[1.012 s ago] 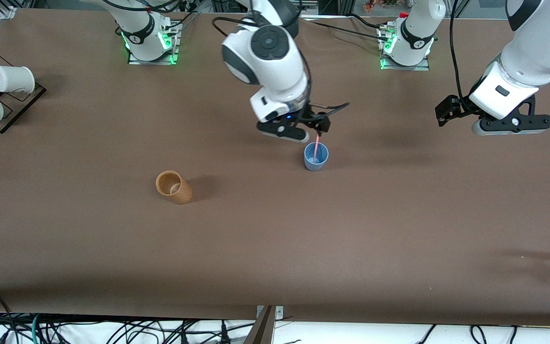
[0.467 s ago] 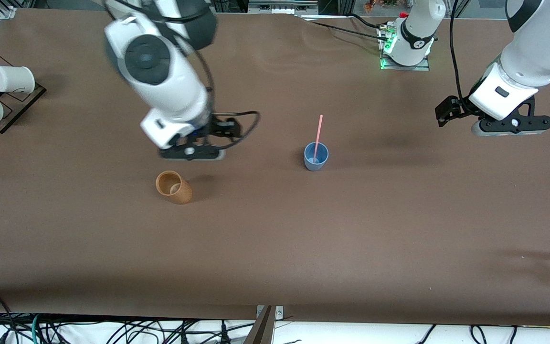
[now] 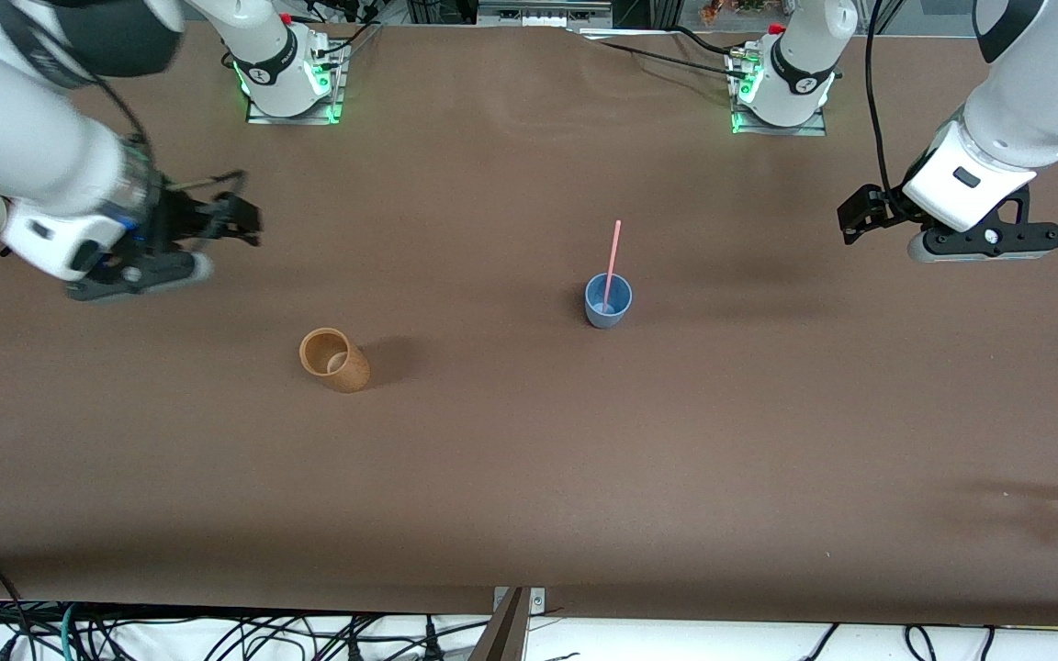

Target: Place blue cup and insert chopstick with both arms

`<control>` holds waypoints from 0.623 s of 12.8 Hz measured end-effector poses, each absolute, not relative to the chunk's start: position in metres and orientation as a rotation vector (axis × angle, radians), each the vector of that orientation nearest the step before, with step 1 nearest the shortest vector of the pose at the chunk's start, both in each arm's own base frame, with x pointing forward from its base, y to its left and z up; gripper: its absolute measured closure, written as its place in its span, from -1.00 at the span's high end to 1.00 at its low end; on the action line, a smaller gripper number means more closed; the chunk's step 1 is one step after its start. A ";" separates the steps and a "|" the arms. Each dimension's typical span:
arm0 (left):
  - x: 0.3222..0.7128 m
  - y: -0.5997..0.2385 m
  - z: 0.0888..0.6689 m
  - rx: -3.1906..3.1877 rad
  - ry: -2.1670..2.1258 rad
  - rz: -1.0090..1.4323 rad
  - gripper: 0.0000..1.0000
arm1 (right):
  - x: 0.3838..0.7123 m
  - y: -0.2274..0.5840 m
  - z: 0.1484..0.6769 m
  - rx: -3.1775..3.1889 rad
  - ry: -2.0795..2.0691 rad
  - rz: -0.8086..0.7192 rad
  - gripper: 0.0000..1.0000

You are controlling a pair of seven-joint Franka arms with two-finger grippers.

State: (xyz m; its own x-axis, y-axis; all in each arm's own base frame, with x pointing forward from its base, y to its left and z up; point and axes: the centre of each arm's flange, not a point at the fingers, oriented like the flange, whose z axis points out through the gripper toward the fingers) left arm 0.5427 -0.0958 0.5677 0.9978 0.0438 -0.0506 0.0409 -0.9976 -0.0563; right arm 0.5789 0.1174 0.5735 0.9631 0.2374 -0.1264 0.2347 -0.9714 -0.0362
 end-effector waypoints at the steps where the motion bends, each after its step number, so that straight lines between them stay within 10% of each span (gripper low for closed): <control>1: 0.543 -0.096 0.568 -3.085 -0.065 0.080 1.00 | 0.574 0.099 0.580 -3.096 -0.371 0.190 1.00; 8: 0.543 -0.096 0.567 -3.085 -0.066 0.081 1.00 | 0.568 0.093 0.584 -3.111 -0.377 0.146 1.00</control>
State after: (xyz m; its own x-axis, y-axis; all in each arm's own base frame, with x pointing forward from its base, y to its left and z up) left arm 0.5428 -0.0957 0.5674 0.9977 0.0440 -0.0512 0.0411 -0.9976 -0.0563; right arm 0.5677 0.0931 0.5843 0.9668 0.2386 -0.0920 0.2381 -0.9711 -0.0156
